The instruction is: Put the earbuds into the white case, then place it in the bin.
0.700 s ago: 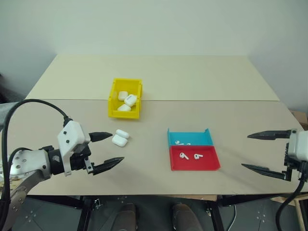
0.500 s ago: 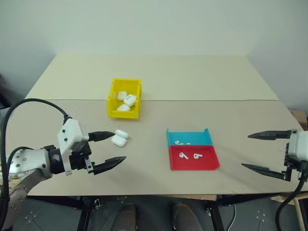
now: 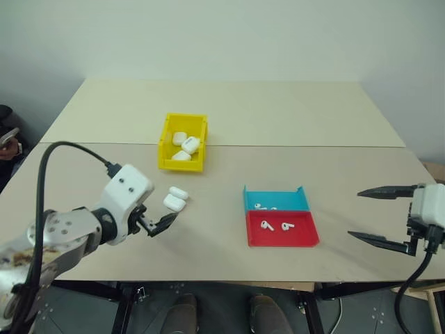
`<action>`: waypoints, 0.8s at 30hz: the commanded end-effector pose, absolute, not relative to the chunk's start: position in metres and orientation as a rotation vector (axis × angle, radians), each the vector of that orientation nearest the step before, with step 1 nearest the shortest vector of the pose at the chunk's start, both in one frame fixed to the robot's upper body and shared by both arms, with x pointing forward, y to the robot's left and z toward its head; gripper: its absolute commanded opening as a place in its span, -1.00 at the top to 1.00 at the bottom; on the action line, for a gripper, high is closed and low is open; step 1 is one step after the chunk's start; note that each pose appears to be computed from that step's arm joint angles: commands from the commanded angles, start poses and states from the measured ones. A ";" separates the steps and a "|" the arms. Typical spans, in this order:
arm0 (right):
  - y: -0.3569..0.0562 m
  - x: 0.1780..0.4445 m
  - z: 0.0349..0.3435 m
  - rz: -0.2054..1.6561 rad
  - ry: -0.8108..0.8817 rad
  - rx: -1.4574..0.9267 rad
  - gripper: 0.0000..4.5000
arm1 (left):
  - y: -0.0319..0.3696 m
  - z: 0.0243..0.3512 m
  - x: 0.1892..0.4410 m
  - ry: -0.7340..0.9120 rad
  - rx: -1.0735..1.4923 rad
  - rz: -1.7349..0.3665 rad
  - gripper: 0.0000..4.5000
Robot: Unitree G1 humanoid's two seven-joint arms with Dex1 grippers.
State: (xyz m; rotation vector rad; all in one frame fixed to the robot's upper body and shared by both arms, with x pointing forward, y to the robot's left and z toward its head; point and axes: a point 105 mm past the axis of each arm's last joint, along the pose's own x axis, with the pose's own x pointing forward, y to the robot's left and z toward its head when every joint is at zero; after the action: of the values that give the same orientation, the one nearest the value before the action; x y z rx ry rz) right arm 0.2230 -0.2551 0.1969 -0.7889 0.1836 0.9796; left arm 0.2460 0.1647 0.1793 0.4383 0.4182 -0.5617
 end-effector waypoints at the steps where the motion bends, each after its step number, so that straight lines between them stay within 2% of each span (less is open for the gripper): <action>1: -0.255 0.222 0.203 0.959 0.188 -0.802 -0.99 | 0.160 0.172 0.248 0.513 0.492 -0.542 -1.00; 10: -0.252 0.220 0.190 0.921 0.227 -0.744 -0.99 | 0.157 0.174 0.281 0.644 0.547 -0.432 -1.00; 18: -0.256 0.222 0.179 0.882 0.275 -0.740 -0.99 | 0.157 0.157 0.292 0.791 0.415 -0.340 -1.00; 24: -0.256 0.221 0.177 0.869 0.288 -0.735 -0.99 | 0.154 0.154 0.301 0.805 0.457 -0.256 -1.00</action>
State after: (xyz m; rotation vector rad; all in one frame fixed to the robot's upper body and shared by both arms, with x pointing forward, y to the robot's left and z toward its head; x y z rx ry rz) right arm 0.2212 -0.2581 0.1723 -0.7203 0.3034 0.8799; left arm 0.2968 0.1550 0.1465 0.4653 0.8285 -0.2748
